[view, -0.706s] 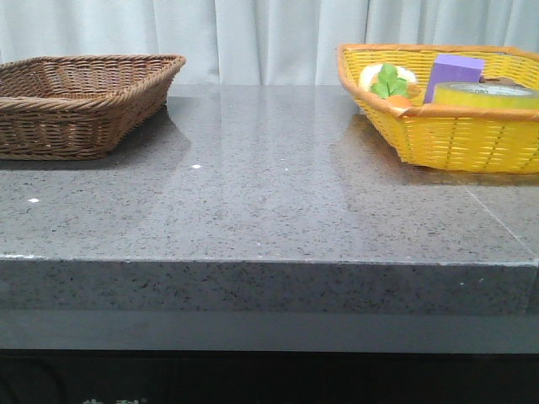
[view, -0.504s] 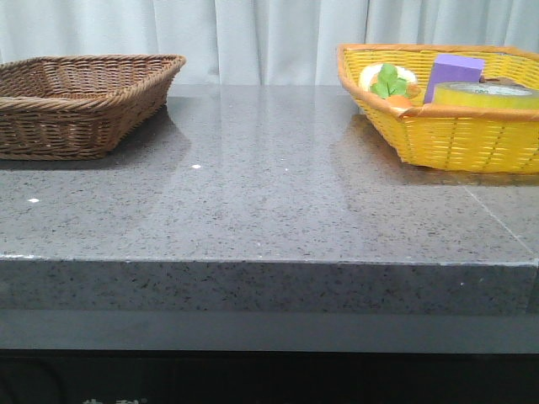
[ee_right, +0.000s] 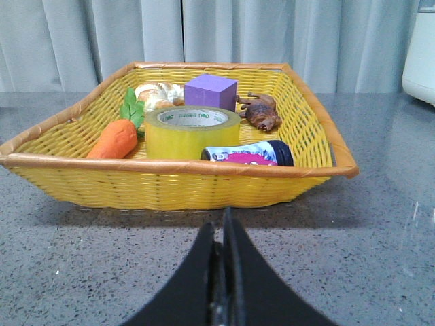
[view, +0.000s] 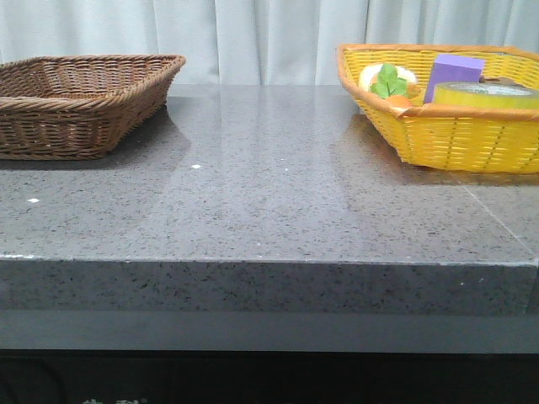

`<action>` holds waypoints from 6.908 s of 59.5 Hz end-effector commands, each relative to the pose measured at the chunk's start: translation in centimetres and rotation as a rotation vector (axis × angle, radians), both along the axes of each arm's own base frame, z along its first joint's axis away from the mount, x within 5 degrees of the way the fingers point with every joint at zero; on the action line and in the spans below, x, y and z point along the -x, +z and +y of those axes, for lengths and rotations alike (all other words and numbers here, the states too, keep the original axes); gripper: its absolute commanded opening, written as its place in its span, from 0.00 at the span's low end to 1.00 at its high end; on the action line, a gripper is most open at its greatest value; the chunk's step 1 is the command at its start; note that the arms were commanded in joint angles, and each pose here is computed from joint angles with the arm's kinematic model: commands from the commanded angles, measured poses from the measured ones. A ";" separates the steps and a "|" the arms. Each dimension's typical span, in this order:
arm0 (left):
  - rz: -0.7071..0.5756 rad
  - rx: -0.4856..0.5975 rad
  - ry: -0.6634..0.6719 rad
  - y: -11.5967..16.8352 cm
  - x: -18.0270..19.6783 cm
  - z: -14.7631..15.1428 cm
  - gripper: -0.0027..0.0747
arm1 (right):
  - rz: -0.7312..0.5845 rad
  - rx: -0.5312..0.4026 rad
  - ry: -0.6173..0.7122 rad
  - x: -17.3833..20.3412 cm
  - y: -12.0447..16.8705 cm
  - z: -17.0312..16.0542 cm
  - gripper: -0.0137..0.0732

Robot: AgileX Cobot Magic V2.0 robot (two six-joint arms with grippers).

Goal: Transfer tape with both arms

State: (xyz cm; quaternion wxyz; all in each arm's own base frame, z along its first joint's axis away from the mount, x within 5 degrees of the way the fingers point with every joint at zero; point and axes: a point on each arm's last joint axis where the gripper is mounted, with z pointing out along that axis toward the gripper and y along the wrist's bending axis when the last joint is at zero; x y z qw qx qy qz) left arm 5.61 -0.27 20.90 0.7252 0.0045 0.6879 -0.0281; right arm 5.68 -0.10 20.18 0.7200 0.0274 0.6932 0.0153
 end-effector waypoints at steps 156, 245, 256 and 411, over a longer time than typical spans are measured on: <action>0.351 -0.124 -0.492 15.2 -9.9 -8.8 0.69 | 0.659 -0.067 -0.002 -19.1 20.0 -0.8 0.70; 0.333 -0.171 -0.762 15.2 -6.9 -12.6 0.58 | 1.107 -0.106 0.007 -37.4 12.0 -2.8 0.28; 0.333 -0.171 -0.762 15.2 -6.9 -12.6 0.58 | 1.079 -0.100 0.011 -36.0 14.3 -2.7 0.28; 0.333 -0.171 -0.762 15.2 -6.9 -12.6 0.58 | 0.652 0.160 0.565 -23.9 22.5 15.0 0.67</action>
